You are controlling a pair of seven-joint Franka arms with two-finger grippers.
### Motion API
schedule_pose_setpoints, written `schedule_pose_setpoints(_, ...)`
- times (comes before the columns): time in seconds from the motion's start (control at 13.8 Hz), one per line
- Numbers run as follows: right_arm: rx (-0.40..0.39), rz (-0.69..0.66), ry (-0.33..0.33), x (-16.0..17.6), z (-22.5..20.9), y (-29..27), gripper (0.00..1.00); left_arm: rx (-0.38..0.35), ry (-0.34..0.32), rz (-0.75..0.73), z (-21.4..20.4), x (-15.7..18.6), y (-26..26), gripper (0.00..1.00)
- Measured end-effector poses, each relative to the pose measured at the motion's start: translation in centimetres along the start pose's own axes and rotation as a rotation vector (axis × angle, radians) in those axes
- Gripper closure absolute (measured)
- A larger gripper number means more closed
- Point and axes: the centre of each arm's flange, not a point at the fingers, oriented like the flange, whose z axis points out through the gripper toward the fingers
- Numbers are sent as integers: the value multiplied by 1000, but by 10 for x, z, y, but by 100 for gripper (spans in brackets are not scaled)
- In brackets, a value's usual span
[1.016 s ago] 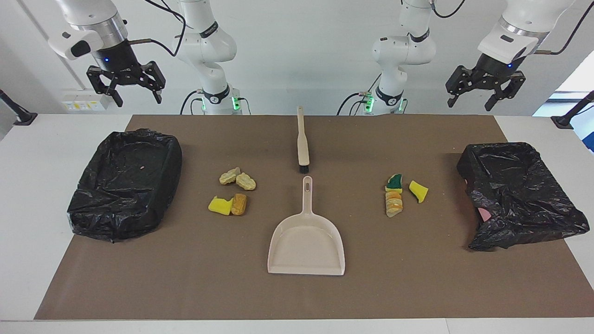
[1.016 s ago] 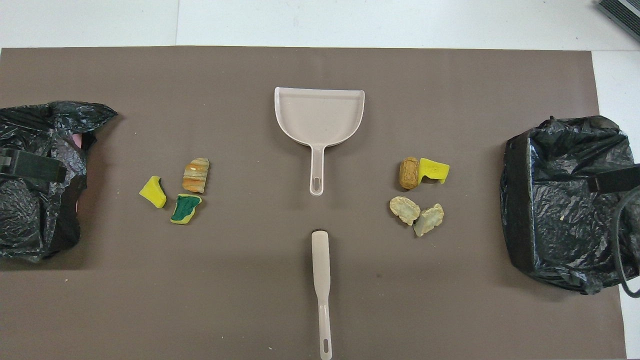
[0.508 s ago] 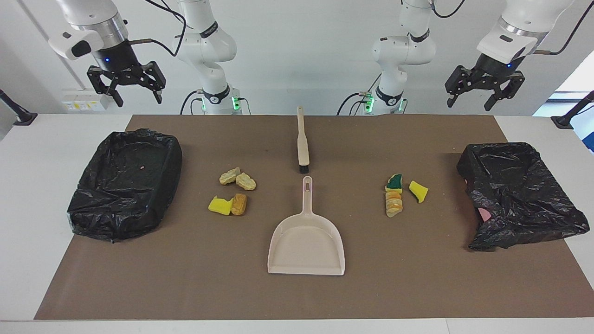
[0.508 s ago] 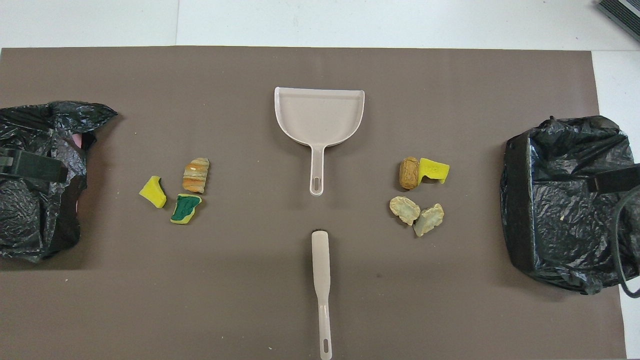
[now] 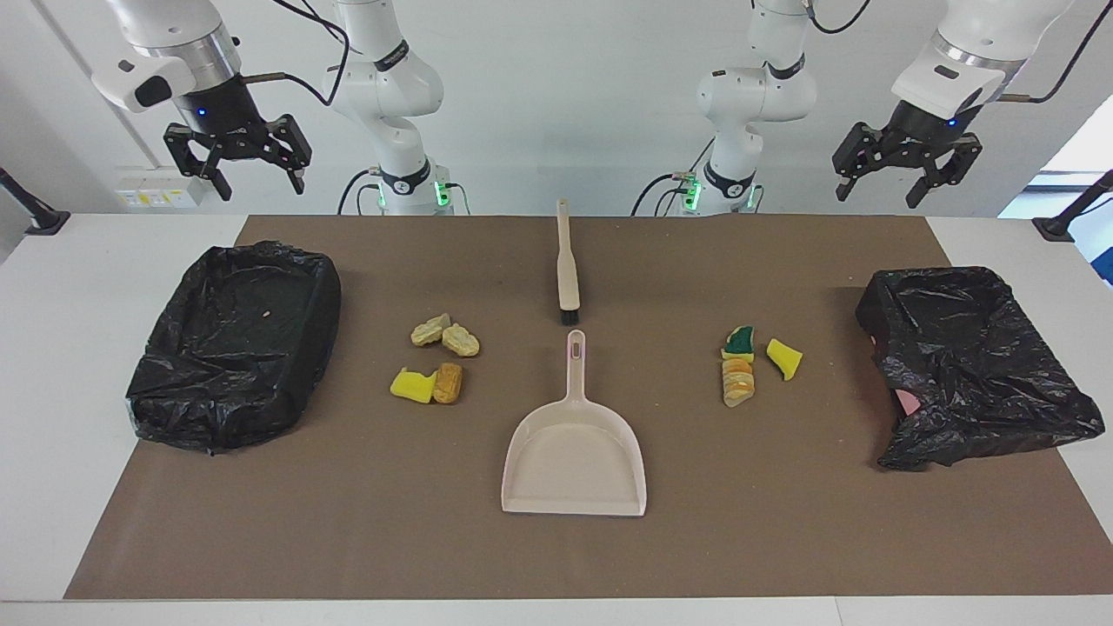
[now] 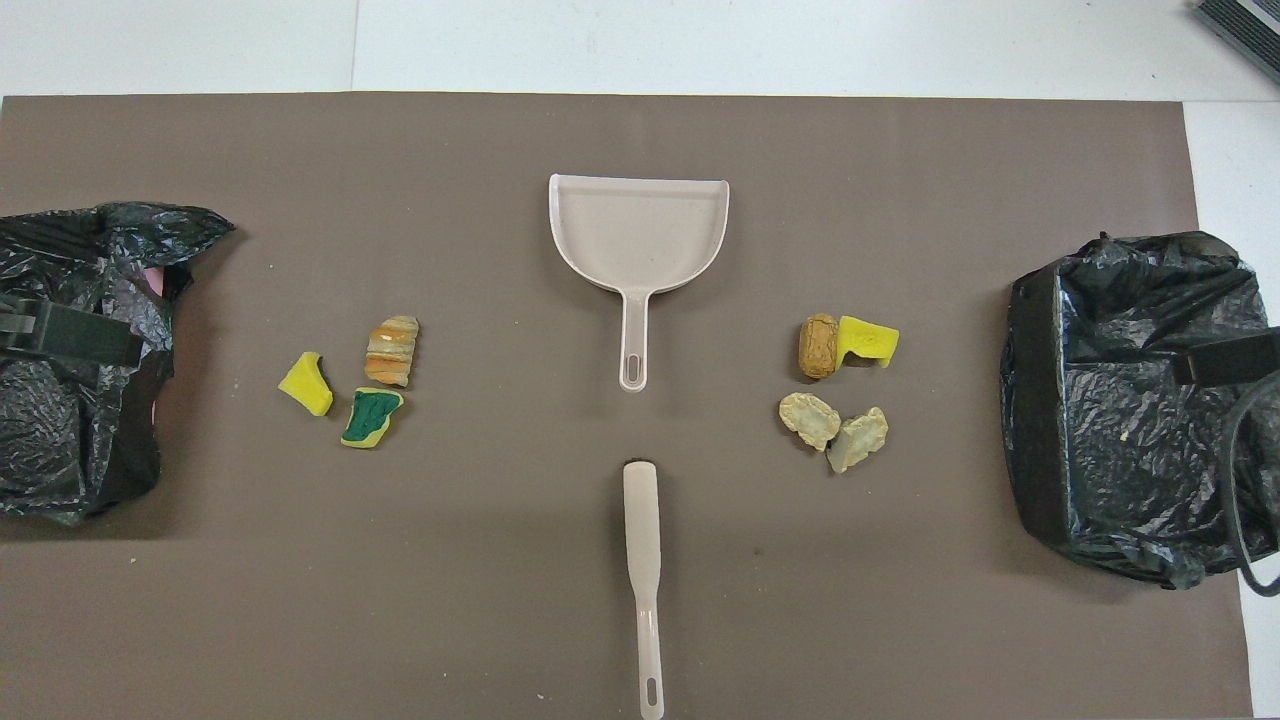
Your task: Sweep and dump trash in bin
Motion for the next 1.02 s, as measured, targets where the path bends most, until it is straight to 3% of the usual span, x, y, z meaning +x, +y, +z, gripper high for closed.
schedule_pose_setpoints(0.44,0,-1,0,0,0,0,0,4,-29,34,10,-11,44,0)
schedule_pose_setpoints(1.02,0,-2,0,0,0,-1,0,-1,-98,108,62,-69,150,0)
